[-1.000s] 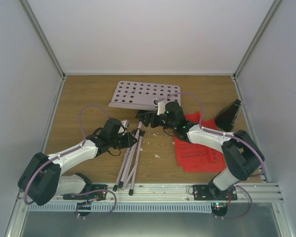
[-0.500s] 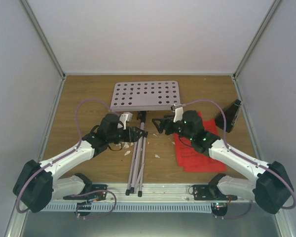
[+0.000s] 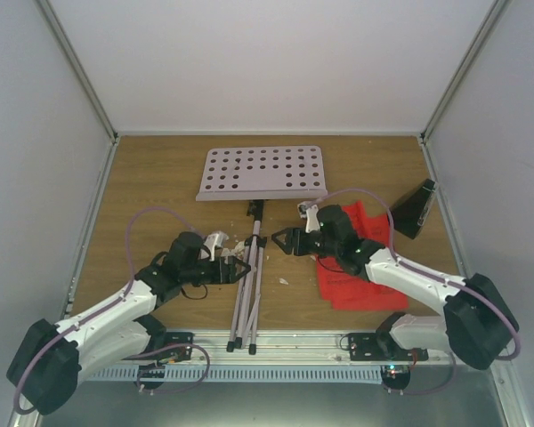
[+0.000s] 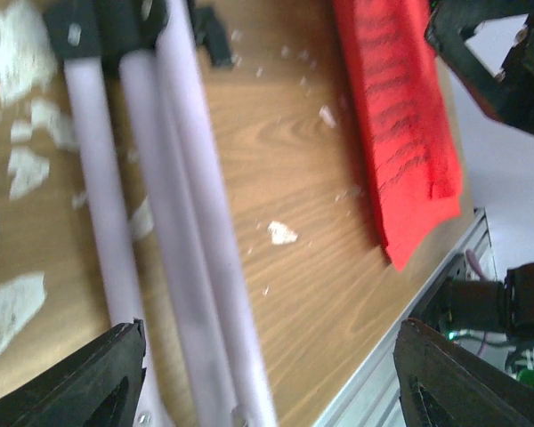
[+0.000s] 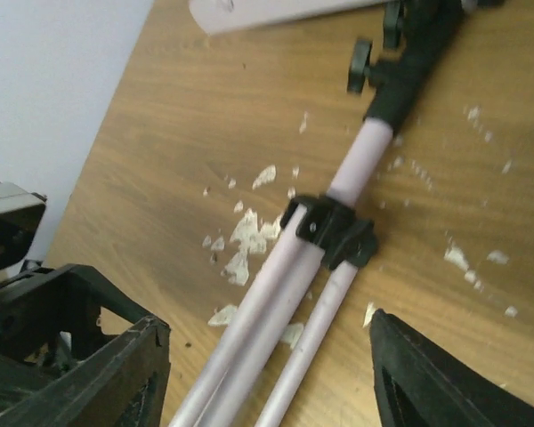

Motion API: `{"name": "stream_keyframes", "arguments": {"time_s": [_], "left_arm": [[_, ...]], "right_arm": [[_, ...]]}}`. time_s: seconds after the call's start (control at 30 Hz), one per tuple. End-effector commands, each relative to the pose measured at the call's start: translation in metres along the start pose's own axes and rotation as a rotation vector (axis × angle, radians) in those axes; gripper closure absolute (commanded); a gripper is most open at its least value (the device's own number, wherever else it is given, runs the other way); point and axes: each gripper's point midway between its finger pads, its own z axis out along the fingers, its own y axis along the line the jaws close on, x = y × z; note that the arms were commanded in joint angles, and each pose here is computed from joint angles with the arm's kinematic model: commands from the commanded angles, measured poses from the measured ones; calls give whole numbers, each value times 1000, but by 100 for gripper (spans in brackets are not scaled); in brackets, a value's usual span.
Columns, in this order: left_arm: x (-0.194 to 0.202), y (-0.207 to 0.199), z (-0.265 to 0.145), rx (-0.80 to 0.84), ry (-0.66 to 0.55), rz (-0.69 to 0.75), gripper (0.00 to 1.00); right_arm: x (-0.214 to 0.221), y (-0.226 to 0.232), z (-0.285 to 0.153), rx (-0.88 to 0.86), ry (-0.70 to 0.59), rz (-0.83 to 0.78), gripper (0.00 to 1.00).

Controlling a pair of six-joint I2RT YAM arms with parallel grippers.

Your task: Pack up the instrument practice props

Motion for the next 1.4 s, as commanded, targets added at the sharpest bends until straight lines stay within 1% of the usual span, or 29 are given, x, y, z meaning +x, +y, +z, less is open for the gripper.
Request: {"name": "stream_keyframes", "arguments": {"time_s": [0.0, 0.27, 0.43, 0.53, 0.63, 0.7, 0.87, 1.07, 1.2, 1.37], "left_arm": [[22, 3, 2, 38, 72, -48, 22], [34, 15, 8, 14, 115, -61, 23], [40, 31, 13, -46, 125, -63, 23], [41, 29, 17, -24, 135, -58, 23], [42, 27, 20, -6, 139, -48, 24], [42, 27, 22, -5, 144, -42, 27], [46, 32, 27, -4, 150, -36, 40], [49, 40, 33, -27, 167, -26, 52], [50, 43, 36, -33, 169, -25, 57], [49, 41, 43, -12, 171, -27, 62]], "right_arm": [[30, 2, 13, -40, 118, 69, 39], [63, 1, 41, -38, 233, 65, 47], [77, -4, 59, -14, 285, 54, 53], [82, -11, 68, 8, 307, 62, 58], [82, -8, 74, -14, 310, 64, 59], [83, -8, 77, -20, 311, 68, 60], [88, -10, 84, -30, 330, 83, 67], [88, -11, 93, -38, 328, 104, 84], [82, -14, 96, -11, 303, 110, 91], [67, -19, 97, 26, 253, 104, 94]]}}
